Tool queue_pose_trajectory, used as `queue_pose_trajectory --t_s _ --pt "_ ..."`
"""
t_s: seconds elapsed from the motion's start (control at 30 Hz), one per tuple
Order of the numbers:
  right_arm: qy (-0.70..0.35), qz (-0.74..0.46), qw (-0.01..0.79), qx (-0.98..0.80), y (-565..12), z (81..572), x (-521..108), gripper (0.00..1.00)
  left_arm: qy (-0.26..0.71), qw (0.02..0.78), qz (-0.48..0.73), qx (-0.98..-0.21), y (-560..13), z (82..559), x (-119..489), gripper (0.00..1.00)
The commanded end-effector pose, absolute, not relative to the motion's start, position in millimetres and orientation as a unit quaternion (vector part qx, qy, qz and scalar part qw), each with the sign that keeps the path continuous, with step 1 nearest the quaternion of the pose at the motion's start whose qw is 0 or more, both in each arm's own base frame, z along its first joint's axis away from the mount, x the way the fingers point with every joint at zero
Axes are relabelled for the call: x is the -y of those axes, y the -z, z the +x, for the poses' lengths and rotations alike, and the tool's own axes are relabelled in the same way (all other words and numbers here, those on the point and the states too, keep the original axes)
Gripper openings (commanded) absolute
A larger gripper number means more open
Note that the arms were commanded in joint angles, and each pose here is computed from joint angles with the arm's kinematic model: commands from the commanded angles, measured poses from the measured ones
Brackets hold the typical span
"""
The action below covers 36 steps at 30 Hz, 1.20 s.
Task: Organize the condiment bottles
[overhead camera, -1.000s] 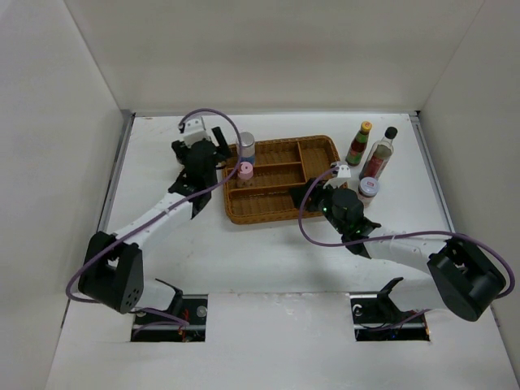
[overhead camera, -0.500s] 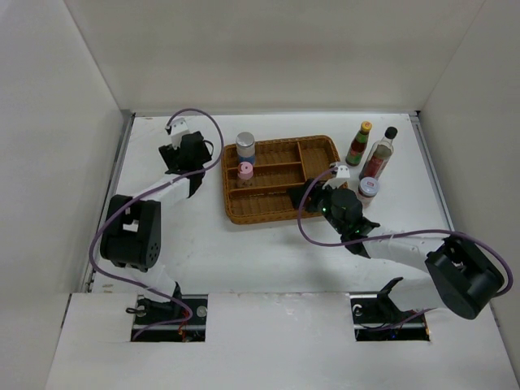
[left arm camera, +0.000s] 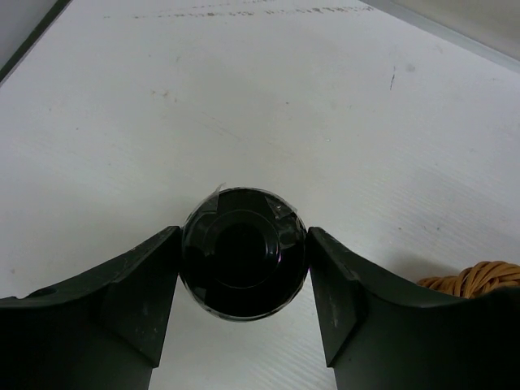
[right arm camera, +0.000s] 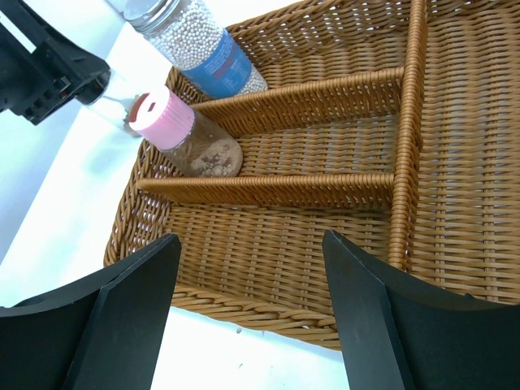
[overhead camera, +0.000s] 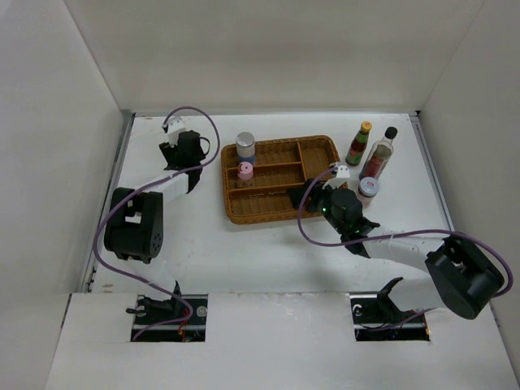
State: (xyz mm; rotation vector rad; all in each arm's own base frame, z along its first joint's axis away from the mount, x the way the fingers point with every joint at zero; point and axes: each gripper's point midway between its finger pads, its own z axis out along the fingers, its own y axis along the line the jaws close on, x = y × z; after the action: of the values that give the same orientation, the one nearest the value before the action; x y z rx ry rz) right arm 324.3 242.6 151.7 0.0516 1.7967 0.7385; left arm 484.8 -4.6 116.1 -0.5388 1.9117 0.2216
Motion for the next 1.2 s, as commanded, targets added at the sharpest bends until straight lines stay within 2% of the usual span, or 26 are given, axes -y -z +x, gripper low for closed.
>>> queue_pose_trajectory --t_s 0.0,0.27,0.53,0.87,1.17 --pt "-0.331 0.020 0.583 -0.741 -172.6 329.5 -247.7 0.77 -0.073 0.567 -0.239 -0.785 -142.6 472.7 2.9 0.36" --pt "-0.331 0.023 0.587 -0.739 -175.2 328.9 -245.0 0.77 0.005 0.639 -0.206 -0.742 -218.4 396.4 51.6 0.34" --pt "-0.331 0.024 0.588 -0.738 -175.7 328.9 -244.3 0.76 0.082 0.635 -0.137 -0.756 -228.1 332.3 117.1 0.34" --pt "-0.319 0.035 0.596 -0.736 -176.0 333.3 -232.9 0.75 0.133 0.610 -0.077 -0.777 -212.7 317.7 185.2 0.34" --pt "-0.312 0.043 0.604 -0.732 -179.6 334.0 -224.1 0.75 0.127 0.574 -0.036 -0.808 -160.1 321.9 218.4 0.36"
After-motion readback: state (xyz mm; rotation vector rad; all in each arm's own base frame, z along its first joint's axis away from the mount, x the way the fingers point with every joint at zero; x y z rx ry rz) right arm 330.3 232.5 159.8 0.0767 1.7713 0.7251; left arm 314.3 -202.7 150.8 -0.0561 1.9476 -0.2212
